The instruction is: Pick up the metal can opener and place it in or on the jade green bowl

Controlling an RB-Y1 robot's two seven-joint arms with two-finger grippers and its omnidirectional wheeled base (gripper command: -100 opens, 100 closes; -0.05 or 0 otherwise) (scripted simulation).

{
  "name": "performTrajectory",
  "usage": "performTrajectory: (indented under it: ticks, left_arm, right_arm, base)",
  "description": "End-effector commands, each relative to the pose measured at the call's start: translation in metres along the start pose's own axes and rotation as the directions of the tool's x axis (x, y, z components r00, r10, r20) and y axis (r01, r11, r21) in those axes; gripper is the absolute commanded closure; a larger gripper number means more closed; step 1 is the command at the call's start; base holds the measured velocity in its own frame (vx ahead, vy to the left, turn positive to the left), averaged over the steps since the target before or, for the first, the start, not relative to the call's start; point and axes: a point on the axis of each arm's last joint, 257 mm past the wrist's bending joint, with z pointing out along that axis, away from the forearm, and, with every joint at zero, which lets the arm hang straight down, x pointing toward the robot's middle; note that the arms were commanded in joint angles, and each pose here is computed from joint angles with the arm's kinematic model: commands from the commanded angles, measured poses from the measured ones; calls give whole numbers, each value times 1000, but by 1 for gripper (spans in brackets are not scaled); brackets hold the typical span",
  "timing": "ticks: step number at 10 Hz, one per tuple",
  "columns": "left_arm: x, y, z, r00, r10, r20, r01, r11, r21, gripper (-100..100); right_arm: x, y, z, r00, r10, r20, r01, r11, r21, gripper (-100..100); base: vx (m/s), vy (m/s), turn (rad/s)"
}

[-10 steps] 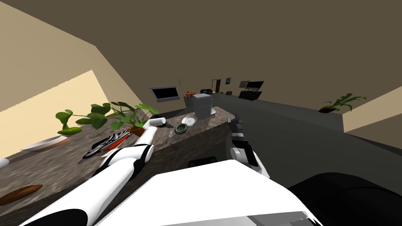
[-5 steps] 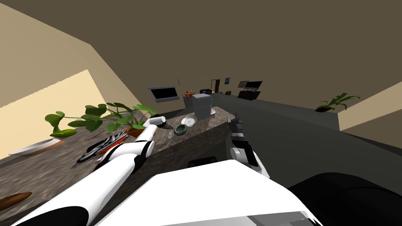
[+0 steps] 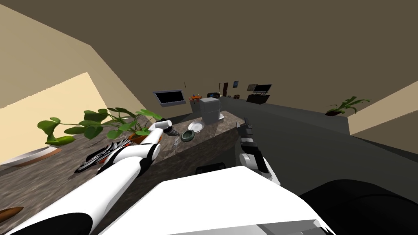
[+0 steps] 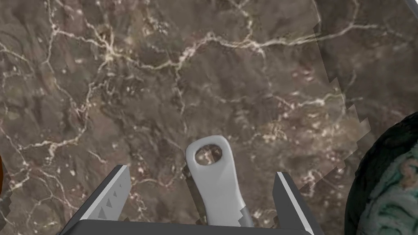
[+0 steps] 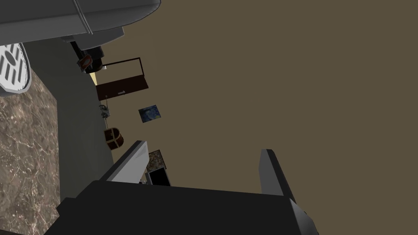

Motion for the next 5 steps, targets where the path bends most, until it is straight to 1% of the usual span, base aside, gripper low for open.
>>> performTrajectory:
  ticks: [1, 2, 3, 4, 5]
  left_arm:
    - [-14, 2, 3, 998, -33, 49, 33, 999, -14, -100]
    - [-19, 6, -2, 994, -65, 88, 68, 997, -28, -100]
    - [-28, 6, 3, 991, -75, 111, 79, 996, -31, -100]
    - [-38, 9, 1, 981, -108, 159, 116, 992, -41, -100]
    - [-42, 9, 3, 979, -112, 168, 121, 992, -42, -100]
  right_arm:
    - [0, 0, 0, 1000, 0, 0, 0, 1000, 0, 0]
    - [0, 0, 0, 1000, 0, 0, 0, 1000, 0, 0]
    - [0, 0, 0, 1000, 0, 0, 0, 1000, 0, 0]
    - [0, 0, 0, 1000, 0, 0, 0, 1000, 0, 0]
    - [0, 0, 0, 1000, 0, 0, 0, 1000, 0, 0]
  base:
    - [22, 15, -21]
    - [22, 11, -33]
    - [19, 10, -16]
    - [22, 10, -17]
    - [19, 12, -17]
